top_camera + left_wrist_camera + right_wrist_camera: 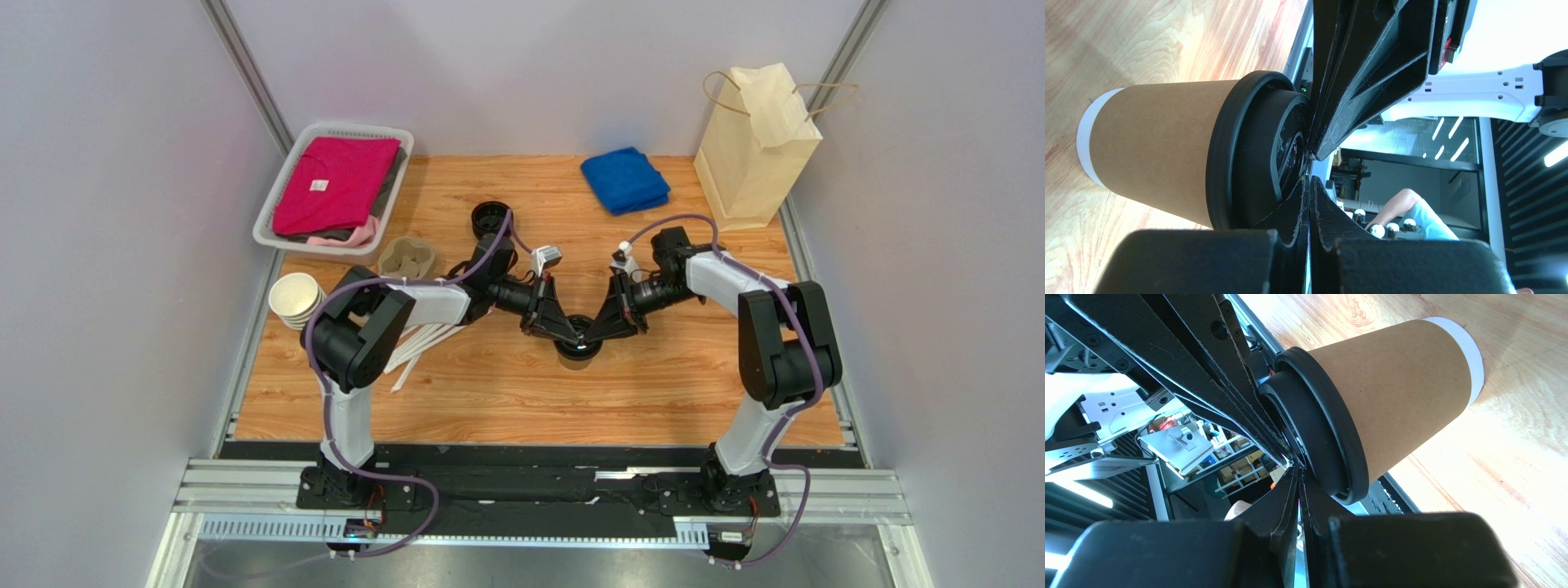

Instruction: Pack the takeout coffee

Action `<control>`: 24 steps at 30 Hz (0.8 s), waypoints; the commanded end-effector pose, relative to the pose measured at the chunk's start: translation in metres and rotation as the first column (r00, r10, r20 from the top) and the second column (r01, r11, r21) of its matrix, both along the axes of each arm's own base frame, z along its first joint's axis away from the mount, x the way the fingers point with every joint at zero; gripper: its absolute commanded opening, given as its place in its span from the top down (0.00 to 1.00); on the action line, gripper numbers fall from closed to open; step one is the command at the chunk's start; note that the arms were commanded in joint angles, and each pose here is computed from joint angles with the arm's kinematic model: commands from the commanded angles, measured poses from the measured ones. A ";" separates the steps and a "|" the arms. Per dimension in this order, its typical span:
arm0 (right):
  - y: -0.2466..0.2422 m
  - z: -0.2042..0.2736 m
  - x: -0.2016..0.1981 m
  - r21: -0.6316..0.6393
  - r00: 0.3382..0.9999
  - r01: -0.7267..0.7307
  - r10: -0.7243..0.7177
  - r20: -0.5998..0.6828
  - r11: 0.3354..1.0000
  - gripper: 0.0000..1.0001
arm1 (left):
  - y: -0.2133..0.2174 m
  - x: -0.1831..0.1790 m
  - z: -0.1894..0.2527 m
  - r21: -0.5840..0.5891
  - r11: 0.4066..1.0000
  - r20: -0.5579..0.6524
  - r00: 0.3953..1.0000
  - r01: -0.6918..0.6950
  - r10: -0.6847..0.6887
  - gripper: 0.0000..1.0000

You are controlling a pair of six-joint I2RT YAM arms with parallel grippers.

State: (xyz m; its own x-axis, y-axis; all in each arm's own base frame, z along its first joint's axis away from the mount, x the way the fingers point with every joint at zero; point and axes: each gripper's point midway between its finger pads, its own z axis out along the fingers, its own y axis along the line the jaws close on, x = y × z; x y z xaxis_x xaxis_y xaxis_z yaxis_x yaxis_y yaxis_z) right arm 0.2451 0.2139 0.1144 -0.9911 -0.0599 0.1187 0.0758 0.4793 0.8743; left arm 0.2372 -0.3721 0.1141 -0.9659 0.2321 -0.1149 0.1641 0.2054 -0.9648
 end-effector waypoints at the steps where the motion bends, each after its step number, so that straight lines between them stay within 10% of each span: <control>1: -0.008 -0.039 0.005 -0.162 0.997 -0.022 0.034 0.072 0.987 0.87 | 0.017 0.010 -0.073 0.258 0.957 0.010 0.991 -0.133 0.135 1.00; 16: 0.014 0.056 0.009 0.085 0.974 -0.077 0.056 0.220 0.993 0.83 | -0.006 0.024 0.051 0.024 0.992 0.217 0.969 -0.123 0.115 1.00; 24: 0.013 0.036 0.004 0.078 0.984 -0.072 0.058 0.168 0.994 0.83 | -0.008 0.028 0.042 0.050 0.988 0.199 0.971 -0.147 0.135 1.00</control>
State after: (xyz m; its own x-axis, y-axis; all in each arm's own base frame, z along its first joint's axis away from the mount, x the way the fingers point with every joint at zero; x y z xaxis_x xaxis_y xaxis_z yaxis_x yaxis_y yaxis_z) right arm 0.2497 0.2253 0.1545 -0.9924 -0.1134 -0.0483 -0.0921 0.4215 0.9021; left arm 0.2570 -0.3750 0.1417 -0.9643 0.1259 -0.2331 0.2615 0.3113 -0.9136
